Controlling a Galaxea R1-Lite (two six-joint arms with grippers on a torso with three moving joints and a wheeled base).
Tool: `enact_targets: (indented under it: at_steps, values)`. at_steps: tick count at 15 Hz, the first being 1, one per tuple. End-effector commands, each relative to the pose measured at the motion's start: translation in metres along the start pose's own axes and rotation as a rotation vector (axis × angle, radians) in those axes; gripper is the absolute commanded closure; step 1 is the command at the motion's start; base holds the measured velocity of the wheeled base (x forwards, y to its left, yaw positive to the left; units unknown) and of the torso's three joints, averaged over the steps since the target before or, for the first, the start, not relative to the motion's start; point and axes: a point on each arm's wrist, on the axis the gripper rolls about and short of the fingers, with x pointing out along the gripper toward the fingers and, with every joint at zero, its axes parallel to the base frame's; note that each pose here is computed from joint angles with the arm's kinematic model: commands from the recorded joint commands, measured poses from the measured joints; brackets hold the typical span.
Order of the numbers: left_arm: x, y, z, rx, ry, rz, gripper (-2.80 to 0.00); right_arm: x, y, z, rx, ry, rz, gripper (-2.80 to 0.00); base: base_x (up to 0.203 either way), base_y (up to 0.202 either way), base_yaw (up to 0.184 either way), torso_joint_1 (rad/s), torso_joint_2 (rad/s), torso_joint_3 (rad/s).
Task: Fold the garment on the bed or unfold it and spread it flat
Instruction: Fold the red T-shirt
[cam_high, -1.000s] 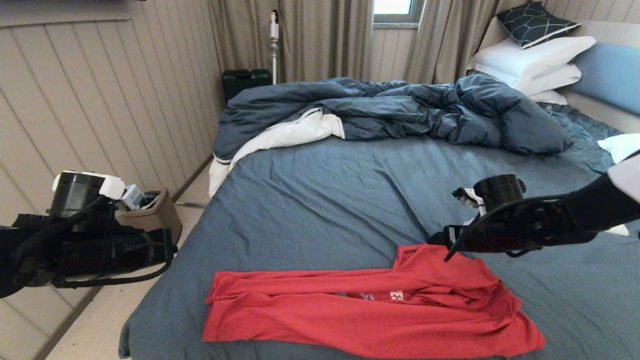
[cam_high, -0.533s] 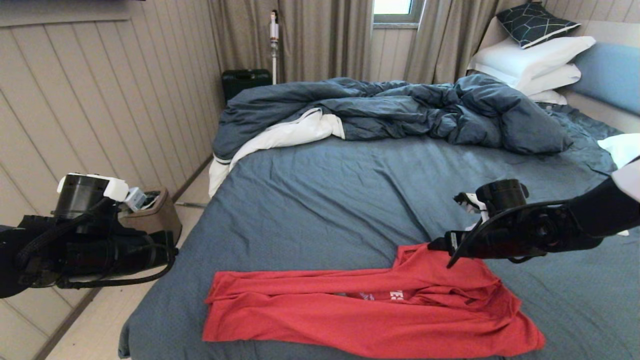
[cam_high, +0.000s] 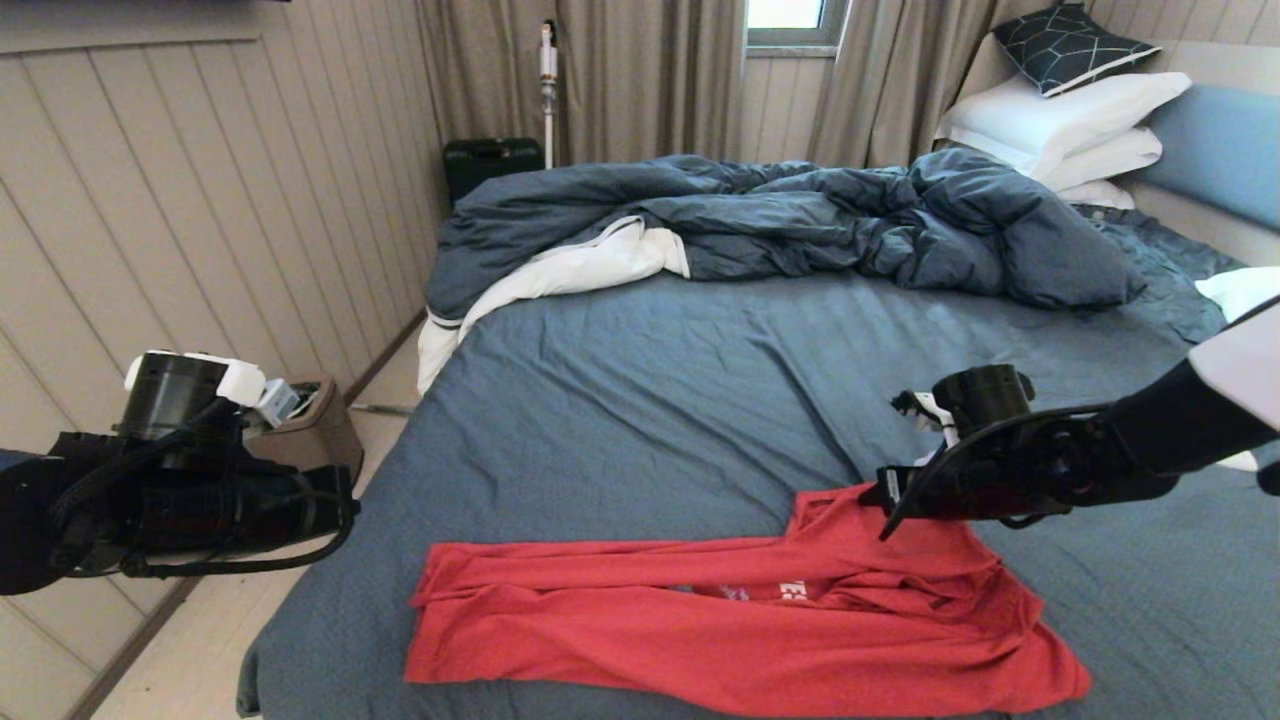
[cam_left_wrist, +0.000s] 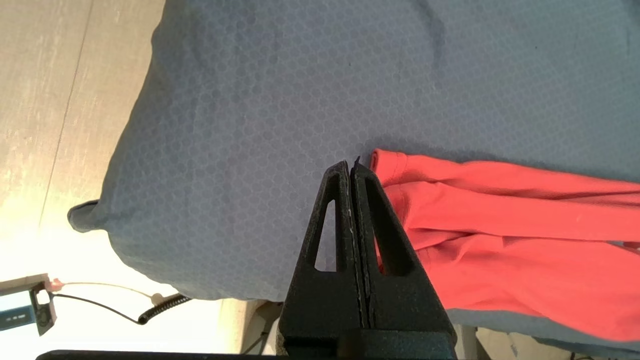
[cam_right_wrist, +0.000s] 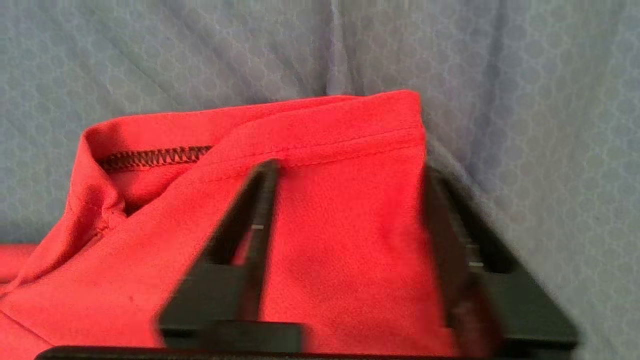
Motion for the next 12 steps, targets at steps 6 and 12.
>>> enact_targets:
  at_steps: [6,12]
  values:
    - [0.001,-0.002,-0.009,0.017,-0.007,-0.017,0.00,-0.011,0.001,0.021,-0.002,-0.081,-0.001,0.00,0.000,0.000,0.000,0.000,0.00,0.000]
    - [-0.001,-0.004,-0.011,0.023,-0.025,-0.029,0.00,-0.070,0.008,-0.005,-0.017,-0.100,0.012,0.00,0.000,0.000,0.000,0.000,0.00,0.000]
